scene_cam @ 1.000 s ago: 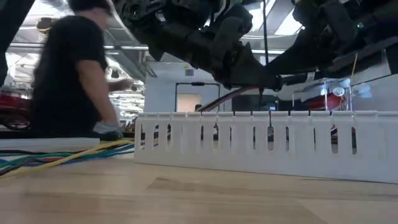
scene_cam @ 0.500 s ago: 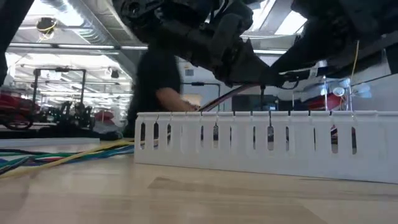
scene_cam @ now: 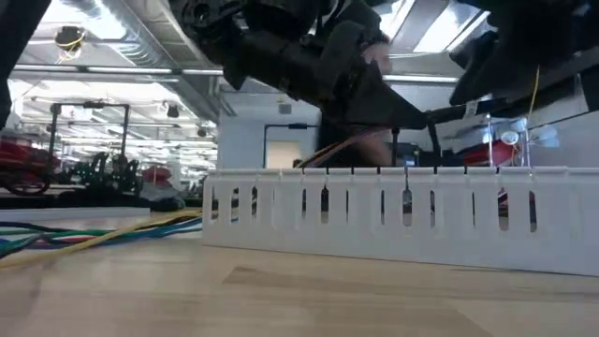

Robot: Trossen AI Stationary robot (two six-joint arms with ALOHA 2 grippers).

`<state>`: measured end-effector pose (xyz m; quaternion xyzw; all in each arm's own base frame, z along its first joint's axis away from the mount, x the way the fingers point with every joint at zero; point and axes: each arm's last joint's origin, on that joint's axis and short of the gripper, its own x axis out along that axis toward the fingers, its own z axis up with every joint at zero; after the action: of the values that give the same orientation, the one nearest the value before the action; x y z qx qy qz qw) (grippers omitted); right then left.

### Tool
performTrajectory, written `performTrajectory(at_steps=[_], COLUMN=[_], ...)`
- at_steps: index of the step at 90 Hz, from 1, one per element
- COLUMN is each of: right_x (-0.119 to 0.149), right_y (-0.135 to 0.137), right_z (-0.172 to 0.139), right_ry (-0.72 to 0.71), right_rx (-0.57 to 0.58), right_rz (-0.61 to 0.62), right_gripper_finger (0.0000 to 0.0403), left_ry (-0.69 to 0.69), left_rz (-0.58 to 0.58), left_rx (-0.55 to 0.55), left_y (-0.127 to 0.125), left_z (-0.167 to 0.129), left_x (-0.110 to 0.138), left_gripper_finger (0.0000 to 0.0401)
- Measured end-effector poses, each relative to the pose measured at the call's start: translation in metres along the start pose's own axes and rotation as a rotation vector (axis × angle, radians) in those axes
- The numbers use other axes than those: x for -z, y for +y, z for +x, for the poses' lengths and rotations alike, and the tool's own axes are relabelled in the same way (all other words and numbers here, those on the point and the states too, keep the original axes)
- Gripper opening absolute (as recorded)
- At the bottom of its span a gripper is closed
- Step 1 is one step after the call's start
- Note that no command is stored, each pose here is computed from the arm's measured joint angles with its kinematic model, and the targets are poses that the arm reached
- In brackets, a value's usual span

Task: Ziptie cables
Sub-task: Wrap the cables together using the top zip tie

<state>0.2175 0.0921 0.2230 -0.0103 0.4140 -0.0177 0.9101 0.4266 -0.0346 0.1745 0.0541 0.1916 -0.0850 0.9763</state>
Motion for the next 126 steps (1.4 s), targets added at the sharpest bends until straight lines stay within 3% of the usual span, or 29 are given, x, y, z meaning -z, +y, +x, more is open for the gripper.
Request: performTrajectory(at_steps=[27,53,111,126], right_x=[0.005,0.008,0.008,0.007], right_y=[-0.001,0.005,0.004,0.004], right_z=[0.006,0.024,0.022,0.022], right_ry=[-0.009,0.045,0.037,0.027], right_rx=[0.059,0.024,0.043,0.038], right_rz=[-0.002,-0.026,0.010,0.017], right_gripper_finger=[0.0152,0.0152,0.0152,0.0133], left_ry=[-0.017,-0.029,-0.032,-0.023], left_rz=[0.000,0.003,-0.003,-0.001], left_rx=[-0.004,-0.005,-0.004,-0.004], left_y=[0.000,0.000,0.000,0.000], left_z=[0.000,0.000,0.000,0.000], left_x=[-0.002,-0.003,-0.003,-0.002], left_gripper_finger=[0.0006,0.0006,0.0006,0.0006])
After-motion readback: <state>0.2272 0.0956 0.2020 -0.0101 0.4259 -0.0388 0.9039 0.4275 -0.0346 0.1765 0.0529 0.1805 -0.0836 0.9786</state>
